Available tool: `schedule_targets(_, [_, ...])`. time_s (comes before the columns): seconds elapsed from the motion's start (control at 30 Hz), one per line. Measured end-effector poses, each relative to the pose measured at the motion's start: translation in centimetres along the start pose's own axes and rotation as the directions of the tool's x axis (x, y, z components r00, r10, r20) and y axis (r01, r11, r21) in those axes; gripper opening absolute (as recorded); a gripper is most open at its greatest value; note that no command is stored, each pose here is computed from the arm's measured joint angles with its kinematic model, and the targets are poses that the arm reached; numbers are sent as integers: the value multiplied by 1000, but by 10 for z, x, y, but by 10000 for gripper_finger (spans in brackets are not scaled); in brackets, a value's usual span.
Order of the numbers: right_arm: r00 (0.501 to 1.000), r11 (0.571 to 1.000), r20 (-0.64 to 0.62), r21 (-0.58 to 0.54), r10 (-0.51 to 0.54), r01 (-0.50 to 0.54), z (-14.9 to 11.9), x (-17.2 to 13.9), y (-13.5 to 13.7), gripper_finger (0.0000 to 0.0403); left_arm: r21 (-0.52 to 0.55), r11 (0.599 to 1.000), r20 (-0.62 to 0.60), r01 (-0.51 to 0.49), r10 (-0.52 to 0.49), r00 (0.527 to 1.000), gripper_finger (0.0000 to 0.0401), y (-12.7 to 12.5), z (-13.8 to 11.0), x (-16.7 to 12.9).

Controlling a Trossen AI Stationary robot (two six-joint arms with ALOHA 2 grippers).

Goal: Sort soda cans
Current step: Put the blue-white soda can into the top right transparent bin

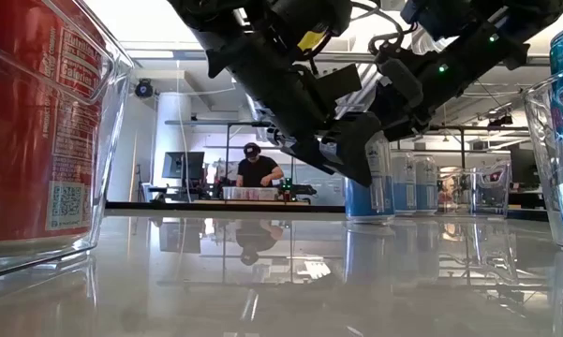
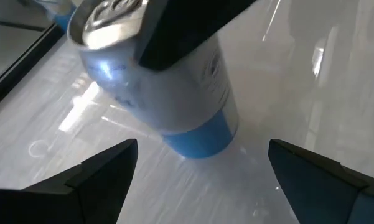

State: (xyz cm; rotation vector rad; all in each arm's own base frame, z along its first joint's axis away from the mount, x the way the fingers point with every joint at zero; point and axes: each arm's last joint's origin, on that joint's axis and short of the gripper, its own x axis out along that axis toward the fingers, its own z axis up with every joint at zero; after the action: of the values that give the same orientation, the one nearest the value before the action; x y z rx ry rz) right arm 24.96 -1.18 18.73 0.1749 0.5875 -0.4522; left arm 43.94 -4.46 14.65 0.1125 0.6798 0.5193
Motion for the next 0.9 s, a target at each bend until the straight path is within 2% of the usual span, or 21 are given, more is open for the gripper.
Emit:
schedule_targets(0.13, [1000,1000,-8,-2,-13,13,-1,1,0,292,-11,1000,23,12,-11,1000,355,-3,2,-2])
schedule_targets(0.33, [1000,999,-13,-38,3,-4,-1,-3,-1,235,-2,999,47,-34,34,998,355,-11,1,-8])
schedule_targets(0.7, [1000,999,24,-36,19,-18,9,-42,-16,235,-5,999,45,-34,34,998,355,-15,-1,-12])
schedule_targets(0.8, [998,1000,59,-26,-16,17,13,-58,-24,235,-3,999,43,-36,36,998,355,-15,-1,-12])
schedule_targets(0.9, [987,995,127,-3,-99,100,26,-81,-37,235,-4,999,42,-37,38,998,355,-15,-1,-12])
